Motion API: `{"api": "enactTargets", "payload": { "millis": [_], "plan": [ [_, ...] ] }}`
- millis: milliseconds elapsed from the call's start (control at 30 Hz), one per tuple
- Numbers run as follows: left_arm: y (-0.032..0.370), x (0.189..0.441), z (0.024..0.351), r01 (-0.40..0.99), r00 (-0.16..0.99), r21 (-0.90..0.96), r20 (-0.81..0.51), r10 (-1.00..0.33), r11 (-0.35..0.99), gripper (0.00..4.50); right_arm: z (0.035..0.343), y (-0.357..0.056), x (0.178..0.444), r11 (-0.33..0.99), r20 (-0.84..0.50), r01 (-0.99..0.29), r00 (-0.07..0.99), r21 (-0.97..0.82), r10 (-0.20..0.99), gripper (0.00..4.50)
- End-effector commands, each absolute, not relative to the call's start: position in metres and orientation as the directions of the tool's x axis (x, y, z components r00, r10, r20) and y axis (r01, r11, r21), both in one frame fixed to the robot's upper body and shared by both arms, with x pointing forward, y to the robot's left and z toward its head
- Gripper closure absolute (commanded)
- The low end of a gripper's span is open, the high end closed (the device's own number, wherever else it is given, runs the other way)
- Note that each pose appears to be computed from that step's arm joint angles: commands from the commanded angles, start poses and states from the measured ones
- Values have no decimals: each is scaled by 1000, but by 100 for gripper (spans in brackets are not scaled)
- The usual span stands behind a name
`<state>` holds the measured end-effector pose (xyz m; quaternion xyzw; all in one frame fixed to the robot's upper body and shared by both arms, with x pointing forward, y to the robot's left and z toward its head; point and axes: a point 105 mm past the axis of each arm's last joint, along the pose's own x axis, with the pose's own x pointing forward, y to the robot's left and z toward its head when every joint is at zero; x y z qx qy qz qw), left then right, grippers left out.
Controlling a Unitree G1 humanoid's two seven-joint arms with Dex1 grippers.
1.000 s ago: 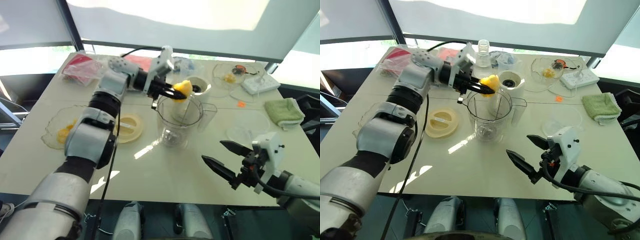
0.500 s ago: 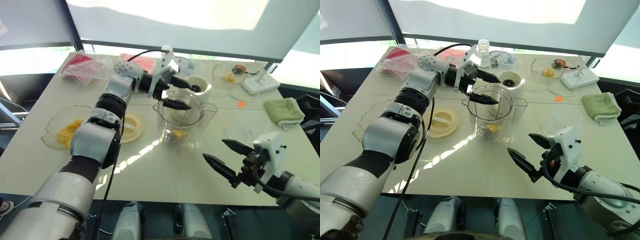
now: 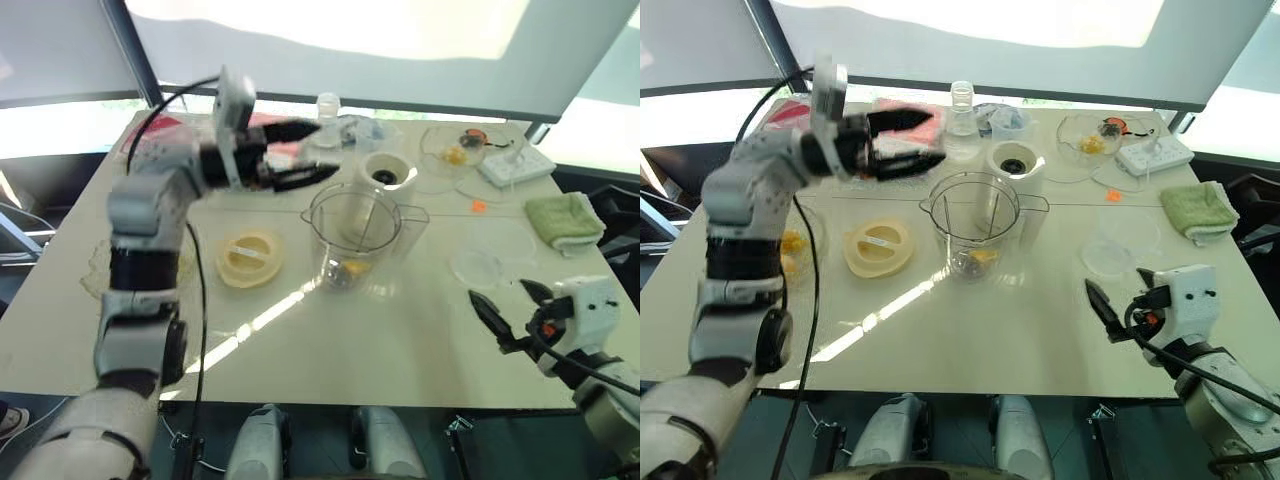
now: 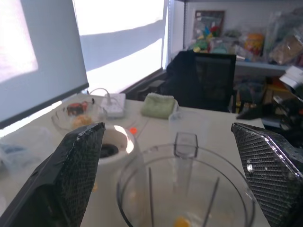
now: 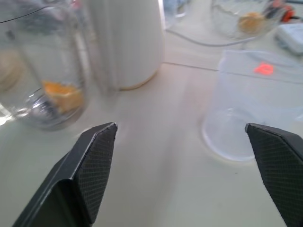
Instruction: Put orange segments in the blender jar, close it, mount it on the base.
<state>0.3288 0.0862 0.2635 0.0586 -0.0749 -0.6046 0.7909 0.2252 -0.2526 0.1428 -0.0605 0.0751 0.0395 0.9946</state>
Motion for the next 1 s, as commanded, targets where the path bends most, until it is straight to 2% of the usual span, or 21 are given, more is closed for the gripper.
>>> {"api": "enactTargets", "payload": {
  "millis": [33,133,200,267,600,1000],
  "plan": [
    [75,286,259,949,172,270,-8,-985,164,5,138,-277,225,985,-123,76,988,-155,-96,0],
    [75,279,246,953,191,242,-17,-981,181,5,126,-316,219,947,-129,282,944,-154,-302,0],
    [74,279,239,951,210,237,-24,-977,198,5,119,-336,219,920,-138,362,914,-150,-382,0],
    [73,279,232,949,219,239,-39,-975,204,5,112,-347,224,912,-148,385,903,-145,-404,0],
    [75,283,217,938,270,246,-76,-960,245,5,84,-364,263,917,-174,354,907,-182,-384,0],
    [73,285,209,929,297,257,-94,-950,265,5,78,-355,283,942,-166,292,933,-165,-318,0]
  ]
}}
